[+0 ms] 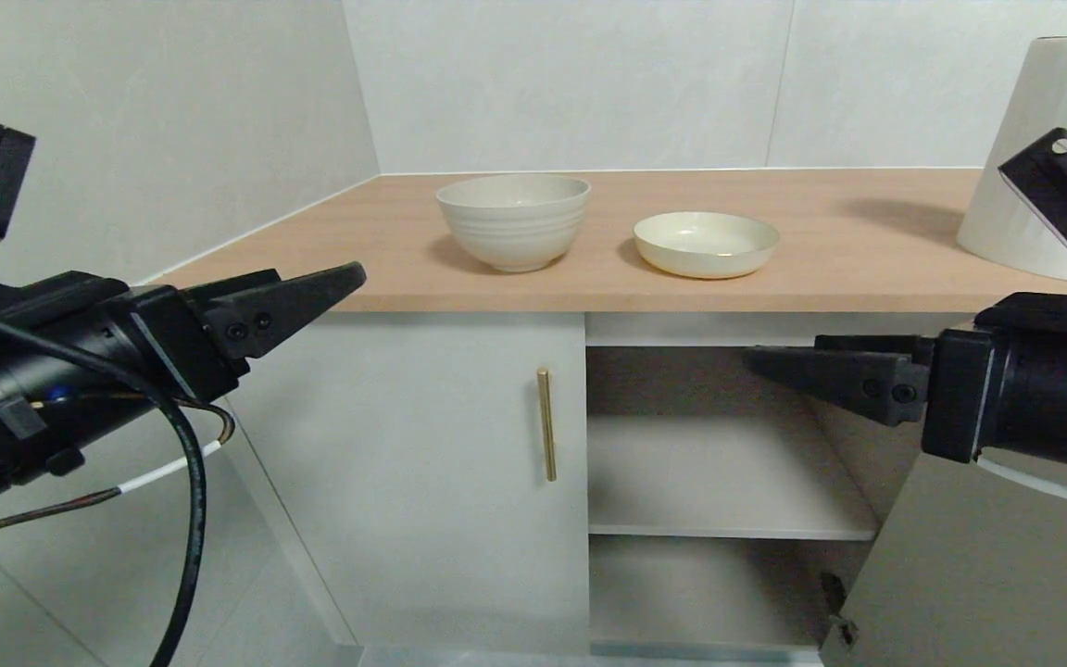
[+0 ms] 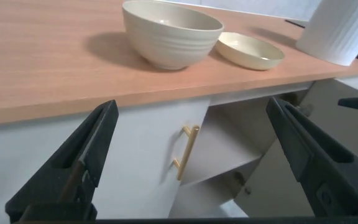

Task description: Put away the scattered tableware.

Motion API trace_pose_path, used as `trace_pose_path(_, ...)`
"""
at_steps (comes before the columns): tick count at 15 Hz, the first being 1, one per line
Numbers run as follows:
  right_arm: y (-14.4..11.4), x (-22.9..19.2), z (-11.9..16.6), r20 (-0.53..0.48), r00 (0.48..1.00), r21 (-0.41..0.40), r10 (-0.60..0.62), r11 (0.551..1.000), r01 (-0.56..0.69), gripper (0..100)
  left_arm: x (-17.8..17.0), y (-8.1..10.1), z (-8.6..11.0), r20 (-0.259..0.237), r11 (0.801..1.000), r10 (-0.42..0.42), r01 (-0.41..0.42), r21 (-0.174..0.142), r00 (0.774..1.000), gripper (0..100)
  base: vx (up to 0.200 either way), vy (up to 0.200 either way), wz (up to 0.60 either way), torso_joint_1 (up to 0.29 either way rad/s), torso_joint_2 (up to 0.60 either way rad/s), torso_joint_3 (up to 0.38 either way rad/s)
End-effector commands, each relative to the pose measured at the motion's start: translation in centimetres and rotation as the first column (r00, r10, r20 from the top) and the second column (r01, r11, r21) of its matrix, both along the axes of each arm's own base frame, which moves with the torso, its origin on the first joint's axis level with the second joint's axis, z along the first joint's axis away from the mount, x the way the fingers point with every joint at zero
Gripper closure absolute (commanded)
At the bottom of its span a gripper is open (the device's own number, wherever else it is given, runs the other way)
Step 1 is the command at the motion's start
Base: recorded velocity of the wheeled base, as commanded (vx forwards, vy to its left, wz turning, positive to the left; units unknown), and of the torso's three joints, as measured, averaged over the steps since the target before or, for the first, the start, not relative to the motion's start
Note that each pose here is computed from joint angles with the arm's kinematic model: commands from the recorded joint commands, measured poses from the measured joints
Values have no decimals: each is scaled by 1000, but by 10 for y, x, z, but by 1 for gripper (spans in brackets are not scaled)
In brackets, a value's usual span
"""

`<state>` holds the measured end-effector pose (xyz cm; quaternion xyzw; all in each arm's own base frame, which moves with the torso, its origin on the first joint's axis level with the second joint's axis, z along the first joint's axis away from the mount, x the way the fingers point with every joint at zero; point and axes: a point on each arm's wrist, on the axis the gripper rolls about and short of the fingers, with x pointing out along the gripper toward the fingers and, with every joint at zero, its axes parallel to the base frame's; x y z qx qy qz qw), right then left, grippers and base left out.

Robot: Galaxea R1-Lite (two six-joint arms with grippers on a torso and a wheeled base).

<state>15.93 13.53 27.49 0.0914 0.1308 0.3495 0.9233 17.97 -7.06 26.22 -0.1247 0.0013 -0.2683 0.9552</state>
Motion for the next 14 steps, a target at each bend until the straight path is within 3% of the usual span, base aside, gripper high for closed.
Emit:
trace_pose_path(1, 0, -1, 0, -1, 1000, 0, 2, 1000, -2, 0, 2, -1, -2, -7, 1000, -1, 1, 2, 1000, 0, 0, 0, 0, 0, 0, 0)
trace_pose_path(5, 1, 1, -4, -8, 1000, -8, 0, 1000, 0, 0, 13, -5, -7, -37, 1000, -5, 5, 13, 999, 0, 0, 0, 0, 68, -234, -254)
trace_pose_path(14, 7, 17, -13, -34, 999, -28, -25, 999, 24, 0, 36, -13, -9, -77, 1000, -1, 3, 26, 997, 0, 0, 0, 0, 150, -489, -306)
